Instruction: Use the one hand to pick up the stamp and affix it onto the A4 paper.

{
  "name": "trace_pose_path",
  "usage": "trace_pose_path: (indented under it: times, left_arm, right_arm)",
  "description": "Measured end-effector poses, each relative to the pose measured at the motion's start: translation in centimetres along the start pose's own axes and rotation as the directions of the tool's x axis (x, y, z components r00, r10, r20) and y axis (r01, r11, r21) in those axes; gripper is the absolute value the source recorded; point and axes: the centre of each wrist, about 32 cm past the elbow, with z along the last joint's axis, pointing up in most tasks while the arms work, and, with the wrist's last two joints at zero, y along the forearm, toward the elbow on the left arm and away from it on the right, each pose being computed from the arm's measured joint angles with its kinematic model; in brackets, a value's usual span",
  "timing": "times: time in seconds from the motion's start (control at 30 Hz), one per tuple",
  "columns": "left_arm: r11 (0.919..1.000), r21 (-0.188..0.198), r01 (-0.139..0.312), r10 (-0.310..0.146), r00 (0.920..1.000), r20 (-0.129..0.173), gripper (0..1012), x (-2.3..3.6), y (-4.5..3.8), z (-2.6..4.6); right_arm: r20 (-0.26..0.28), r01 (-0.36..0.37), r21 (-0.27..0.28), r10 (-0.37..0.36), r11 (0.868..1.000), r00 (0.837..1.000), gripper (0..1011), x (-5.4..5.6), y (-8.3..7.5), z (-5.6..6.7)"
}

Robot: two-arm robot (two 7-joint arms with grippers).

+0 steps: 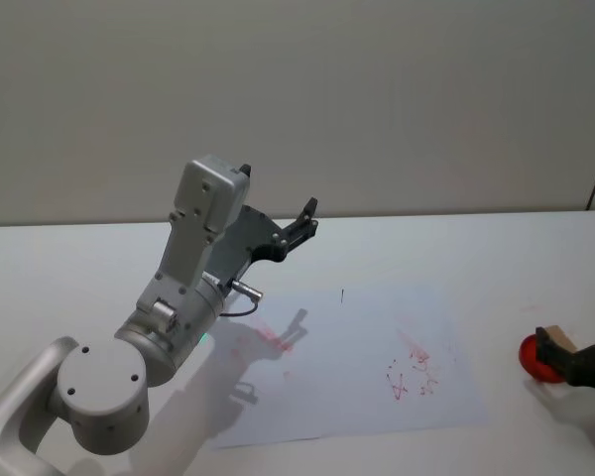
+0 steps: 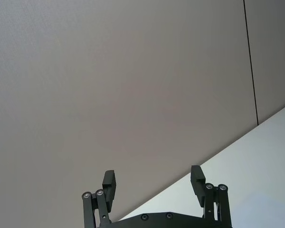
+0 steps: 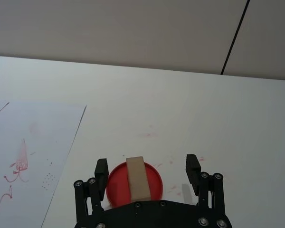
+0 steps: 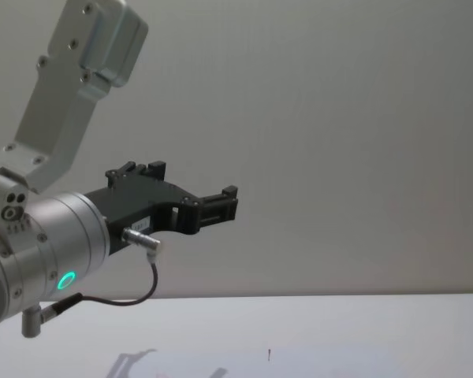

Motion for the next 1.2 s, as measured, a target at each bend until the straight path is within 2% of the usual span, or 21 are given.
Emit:
trace_pose_path:
  times: [0.27, 0.63, 0.87, 1.0, 1.1, 1.2]
  left_arm:
    - [1.0, 0.0, 0.0, 0.0, 1.0, 0.0, 1001, 0.0, 0.0, 0.0]
    - [1.0, 0.0, 0.0, 0.0, 1.0, 0.0, 1001, 0.0, 0.0, 0.0]
    - [1.0, 0.0, 0.0, 0.0, 1.0, 0.0, 1001, 0.0, 0.0, 0.0]
    - [1.0, 0.0, 0.0, 0.0, 1.0, 0.0, 1001, 0.0, 0.0, 0.0]
    - [1.0, 0.0, 0.0, 0.0, 1.0, 0.0, 1001, 0.0, 0.0, 0.0]
    - [1.0, 0.0, 0.0, 0.0, 1.0, 0.0, 1001, 0.0, 0.0, 0.0]
  right_arm:
    - [0.007, -0.034, -0.034, 0.034, 0.999, 0.999, 1001, 0.0, 1.3, 0.0]
    - [0.014, -0.051, -0.063, 0.052, 0.997, 0.999, 994, -0.1, 2.1, -0.1]
    - [0.016, -0.057, -0.073, 0.058, 0.996, 0.998, 855, -0.2, 2.4, -0.1]
    - [0.017, -0.058, -0.077, 0.06, 0.995, 0.998, 712, -0.2, 2.5, -0.2]
    - [0.018, -0.059, -0.079, 0.061, 0.995, 0.998, 653, -0.2, 2.6, -0.2]
    - [0.018, -0.06, -0.081, 0.062, 0.995, 0.998, 535, -0.2, 2.6, -0.2]
